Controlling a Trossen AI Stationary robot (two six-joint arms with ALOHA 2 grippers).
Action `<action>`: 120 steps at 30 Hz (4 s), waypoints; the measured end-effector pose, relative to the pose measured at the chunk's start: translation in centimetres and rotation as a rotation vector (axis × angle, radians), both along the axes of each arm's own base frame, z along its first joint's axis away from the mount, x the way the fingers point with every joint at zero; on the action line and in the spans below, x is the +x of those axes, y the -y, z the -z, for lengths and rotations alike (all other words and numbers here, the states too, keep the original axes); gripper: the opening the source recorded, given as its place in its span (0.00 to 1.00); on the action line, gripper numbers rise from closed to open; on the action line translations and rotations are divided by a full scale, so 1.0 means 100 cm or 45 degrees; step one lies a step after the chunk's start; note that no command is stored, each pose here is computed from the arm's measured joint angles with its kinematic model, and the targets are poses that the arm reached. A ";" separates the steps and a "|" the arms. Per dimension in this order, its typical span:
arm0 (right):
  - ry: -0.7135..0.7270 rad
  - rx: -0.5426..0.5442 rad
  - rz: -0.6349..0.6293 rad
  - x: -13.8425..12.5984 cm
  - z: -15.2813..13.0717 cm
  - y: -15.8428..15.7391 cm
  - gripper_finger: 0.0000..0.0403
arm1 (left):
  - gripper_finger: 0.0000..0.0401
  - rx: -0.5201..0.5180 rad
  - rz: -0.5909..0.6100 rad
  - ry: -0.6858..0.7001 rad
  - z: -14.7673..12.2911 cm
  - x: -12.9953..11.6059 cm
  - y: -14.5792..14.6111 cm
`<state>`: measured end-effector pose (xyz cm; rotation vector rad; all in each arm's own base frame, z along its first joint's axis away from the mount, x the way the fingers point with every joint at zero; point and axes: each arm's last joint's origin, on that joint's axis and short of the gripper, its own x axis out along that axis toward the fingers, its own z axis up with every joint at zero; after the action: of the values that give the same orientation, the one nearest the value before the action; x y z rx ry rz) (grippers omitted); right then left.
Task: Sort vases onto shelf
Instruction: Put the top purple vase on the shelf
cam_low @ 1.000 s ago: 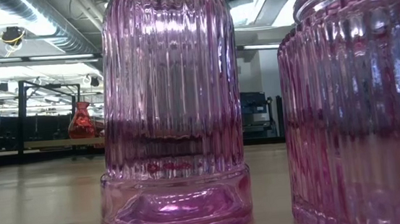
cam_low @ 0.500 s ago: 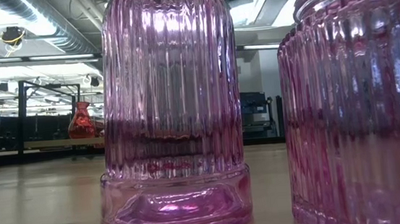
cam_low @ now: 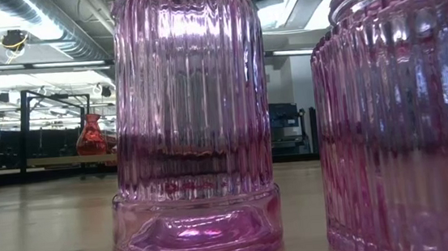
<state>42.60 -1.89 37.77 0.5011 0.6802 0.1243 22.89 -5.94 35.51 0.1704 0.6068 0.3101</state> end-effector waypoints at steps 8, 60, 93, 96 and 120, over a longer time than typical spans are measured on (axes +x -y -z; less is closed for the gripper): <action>-0.017 0.003 0.001 -0.001 0.001 0.000 0.00 | 0.52 -0.041 0.015 -0.028 0.009 0.020 -0.010; -0.107 -0.002 0.043 0.012 0.023 -0.001 0.02 | 0.22 -0.156 -0.091 -0.095 0.017 0.033 -0.026; 0.144 -0.235 0.272 -0.083 -0.078 0.021 0.32 | 0.22 -0.150 -0.919 0.269 0.037 0.001 -0.049; 0.123 -0.295 0.313 -0.102 -0.087 0.020 0.31 | 0.22 -0.210 -0.996 0.370 0.061 -0.004 -0.050; 0.003 -0.419 0.286 -0.176 -0.110 0.013 0.31 | 0.22 -0.114 -1.484 0.857 0.122 -0.002 -0.126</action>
<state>24.97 -3.15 48.77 0.2574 0.6224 -0.1964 22.67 6.66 23.27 -0.3968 -0.0202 1.3978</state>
